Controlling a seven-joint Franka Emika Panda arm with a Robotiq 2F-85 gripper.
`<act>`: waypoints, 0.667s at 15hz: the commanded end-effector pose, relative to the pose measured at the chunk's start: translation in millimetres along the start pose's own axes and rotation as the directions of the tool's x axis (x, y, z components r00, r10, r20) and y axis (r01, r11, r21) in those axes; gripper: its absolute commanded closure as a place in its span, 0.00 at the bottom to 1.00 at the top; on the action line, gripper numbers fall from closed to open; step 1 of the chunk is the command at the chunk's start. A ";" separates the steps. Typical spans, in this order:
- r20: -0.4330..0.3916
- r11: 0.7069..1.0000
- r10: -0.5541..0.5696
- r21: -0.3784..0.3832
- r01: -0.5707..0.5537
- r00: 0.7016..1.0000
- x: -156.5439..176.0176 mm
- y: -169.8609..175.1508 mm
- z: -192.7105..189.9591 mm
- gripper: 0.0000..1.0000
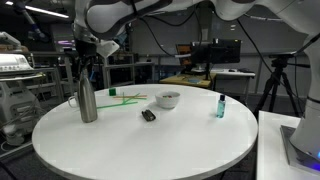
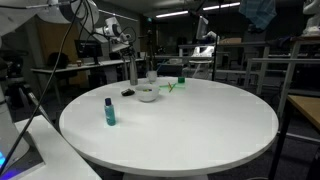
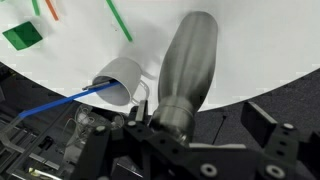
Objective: Move the silver flask from the left to the right
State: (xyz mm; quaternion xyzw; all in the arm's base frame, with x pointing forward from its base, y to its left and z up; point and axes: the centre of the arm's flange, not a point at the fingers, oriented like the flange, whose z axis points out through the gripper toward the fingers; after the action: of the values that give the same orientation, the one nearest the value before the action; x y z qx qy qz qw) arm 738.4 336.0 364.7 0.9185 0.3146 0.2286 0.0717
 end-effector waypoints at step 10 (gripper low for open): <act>-0.066 0.992 -0.062 -0.114 0.054 0.996 4.9 6.9 4.1 0.00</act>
State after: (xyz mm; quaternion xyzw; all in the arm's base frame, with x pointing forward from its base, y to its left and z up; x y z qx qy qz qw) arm 744.3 331.7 363.7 0.9031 0.3302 0.2553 0.1005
